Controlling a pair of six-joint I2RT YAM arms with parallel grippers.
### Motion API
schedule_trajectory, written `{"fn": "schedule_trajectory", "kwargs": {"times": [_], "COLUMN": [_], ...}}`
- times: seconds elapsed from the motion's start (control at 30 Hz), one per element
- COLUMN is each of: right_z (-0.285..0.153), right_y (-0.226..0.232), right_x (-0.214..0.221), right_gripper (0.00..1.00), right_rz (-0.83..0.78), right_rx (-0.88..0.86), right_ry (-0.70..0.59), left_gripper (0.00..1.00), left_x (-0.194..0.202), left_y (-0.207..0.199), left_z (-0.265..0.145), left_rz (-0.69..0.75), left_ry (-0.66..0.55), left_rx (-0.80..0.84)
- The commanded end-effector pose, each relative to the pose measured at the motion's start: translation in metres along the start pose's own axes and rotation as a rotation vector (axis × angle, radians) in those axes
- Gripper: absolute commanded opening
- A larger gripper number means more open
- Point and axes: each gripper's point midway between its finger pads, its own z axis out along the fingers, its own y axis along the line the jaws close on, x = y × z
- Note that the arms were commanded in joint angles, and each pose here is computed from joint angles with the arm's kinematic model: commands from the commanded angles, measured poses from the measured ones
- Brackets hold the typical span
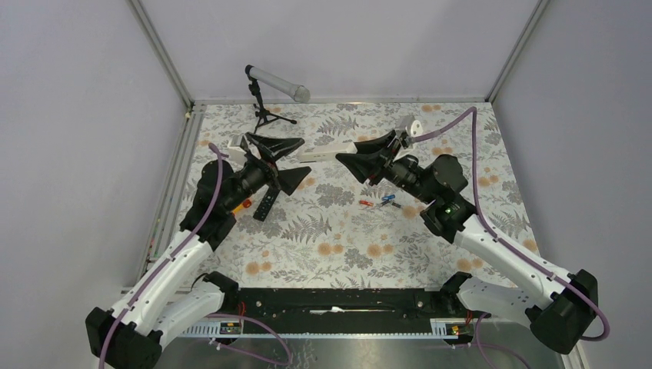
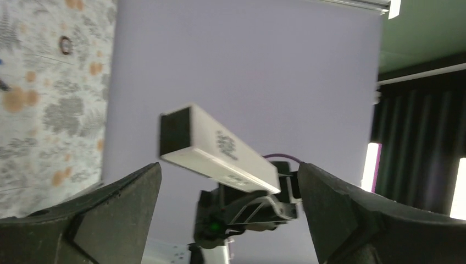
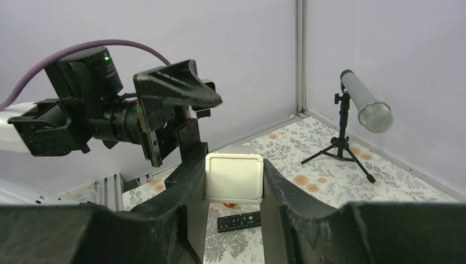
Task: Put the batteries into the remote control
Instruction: Pick up the remote control from the center of the board.
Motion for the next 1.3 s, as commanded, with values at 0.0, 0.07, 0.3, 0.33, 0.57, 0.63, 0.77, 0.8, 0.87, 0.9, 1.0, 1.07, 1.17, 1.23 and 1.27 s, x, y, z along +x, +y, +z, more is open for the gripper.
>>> {"fn": "schedule_trajectory", "kwargs": {"times": [0.0, 0.07, 0.3, 0.33, 0.57, 0.63, 0.77, 0.8, 0.87, 0.9, 1.0, 1.07, 1.17, 1.23, 1.27], "right_z": [0.005, 0.004, 0.001, -0.001, -0.008, -0.011, -0.024, -0.029, -0.041, -0.047, -0.059, -0.06, -0.056, -0.051, -0.049], "right_y": [0.005, 0.006, 0.014, 0.015, 0.018, 0.015, 0.014, 0.017, 0.03, 0.038, 0.047, 0.047, 0.04, 0.044, 0.044], "right_x": [-0.015, -0.011, -0.004, -0.003, 0.02, 0.027, 0.038, 0.04, 0.042, 0.043, 0.043, 0.041, 0.049, 0.034, 0.032], "right_gripper": [0.0, 0.0, 0.0, 0.0, 0.04, 0.2, 0.89, 0.96, 1.0, 1.0, 0.99, 1.0, 1.0, 0.99, 0.99], "right_rz": [-0.031, -0.028, -0.02, -0.022, -0.016, 0.014, 0.117, 0.161, 0.246, 0.289, 0.474, 0.623, 0.891, 0.986, 1.024], "right_rx": [-0.028, -0.037, -0.086, -0.094, -0.112, -0.084, -0.023, -0.015, -0.041, -0.063, -0.043, 0.003, 0.075, 0.01, 0.0], "right_ry": [-0.073, -0.07, -0.074, -0.076, 0.006, 0.053, 0.15, 0.166, 0.187, 0.196, 0.192, 0.173, 0.134, 0.05, 0.028], "left_gripper": [0.99, 0.99, 0.87, 0.81, 0.12, 0.0, 0.0, 0.0, 0.0, 0.0, 0.0, 0.0, 0.0, 0.0, 0.0], "left_x": [0.003, 0.003, 0.014, 0.015, 0.014, 0.014, 0.014, 0.015, 0.015, 0.016, 0.023, 0.03, 0.039, 0.046, 0.048], "left_y": [-0.056, -0.048, -0.037, -0.037, -0.03, -0.029, -0.034, -0.035, -0.036, -0.037, -0.036, -0.037, -0.035, -0.039, -0.04], "left_z": [0.0, 0.007, 0.028, 0.03, 0.04, 0.041, 0.041, 0.04, 0.039, 0.037, 0.033, 0.03, 0.026, 0.022, 0.021], "left_rz": [-0.146, -0.183, -0.29, -0.298, -0.269, -0.2, 0.007, 0.075, 0.226, 0.3, 0.507, 0.595, 0.664, 0.685, 0.687], "left_ry": [0.018, 0.013, 0.089, 0.097, 0.091, 0.076, 0.051, 0.047, 0.038, 0.037, 0.061, 0.092, 0.136, 0.17, 0.179], "left_rx": [0.182, 0.157, 0.17, 0.18, 0.183, 0.183, 0.219, 0.237, 0.268, 0.282, 0.308, 0.338, 0.374, 0.422, 0.441]}}
